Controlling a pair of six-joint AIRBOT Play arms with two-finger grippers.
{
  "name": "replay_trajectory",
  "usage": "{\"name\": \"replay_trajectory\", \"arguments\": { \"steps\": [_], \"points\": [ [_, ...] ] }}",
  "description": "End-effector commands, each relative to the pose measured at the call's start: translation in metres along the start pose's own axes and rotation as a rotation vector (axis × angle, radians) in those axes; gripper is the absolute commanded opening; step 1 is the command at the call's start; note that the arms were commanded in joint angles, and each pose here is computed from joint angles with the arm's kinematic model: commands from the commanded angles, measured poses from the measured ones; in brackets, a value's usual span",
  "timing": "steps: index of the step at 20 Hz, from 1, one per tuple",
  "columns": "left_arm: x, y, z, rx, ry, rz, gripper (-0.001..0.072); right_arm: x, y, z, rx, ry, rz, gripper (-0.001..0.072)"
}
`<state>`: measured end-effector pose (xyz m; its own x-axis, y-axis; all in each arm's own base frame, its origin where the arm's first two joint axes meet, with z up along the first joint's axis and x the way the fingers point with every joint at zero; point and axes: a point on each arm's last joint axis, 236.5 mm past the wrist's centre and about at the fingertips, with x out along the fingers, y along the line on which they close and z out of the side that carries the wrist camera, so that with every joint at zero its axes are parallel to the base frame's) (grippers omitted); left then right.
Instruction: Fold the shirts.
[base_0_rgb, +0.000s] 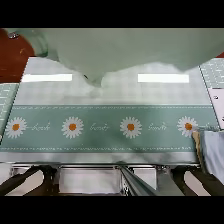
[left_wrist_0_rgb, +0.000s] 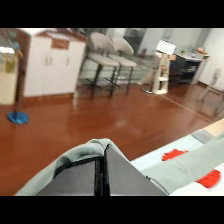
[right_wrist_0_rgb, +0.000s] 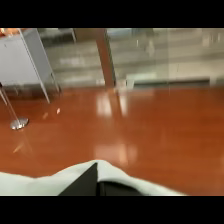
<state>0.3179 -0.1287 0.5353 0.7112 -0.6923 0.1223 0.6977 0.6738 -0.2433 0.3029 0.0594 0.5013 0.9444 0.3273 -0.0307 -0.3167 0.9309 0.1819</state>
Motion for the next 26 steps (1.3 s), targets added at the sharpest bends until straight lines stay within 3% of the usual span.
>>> {"name": "replay_trajectory", "arguments": {
  "steps": [1,5,11,18,21,26],
  "points": [
    [-0.05,-0.059,0.033,0.206,-0.077,0.111,0.003,-0.071,0.046,0.026,-0.138,-0.099,0.0,0.0015],
    [-0.117,-0.098,0.067,0.445,-0.223,0.35,0.003,-0.121,0.06,0.028,-0.216,-0.144,-0.072,0.0015],
    [-0.135,-0.115,0.059,0.456,-0.215,0.383,0.003,-0.134,0.068,0.011,-0.214,-0.09,-0.067,0.0015],
    [-0.066,0.02,-0.08,-0.008,0.173,0.349,0.0031,-0.073,0.036,-0.065,-0.055,0.224,-0.013,0.0016],
    [-0.033,0.072,-0.16,-0.178,0.328,0.318,0.0031,-0.015,0.003,-0.134,0.101,0.4,0.033,0.0016],
    [0.043,0.15,-0.264,-0.326,0.433,0.354,0.003,0.086,-0.094,-0.258,0.329,0.569,-0.078,0.0016]
  ]
}}
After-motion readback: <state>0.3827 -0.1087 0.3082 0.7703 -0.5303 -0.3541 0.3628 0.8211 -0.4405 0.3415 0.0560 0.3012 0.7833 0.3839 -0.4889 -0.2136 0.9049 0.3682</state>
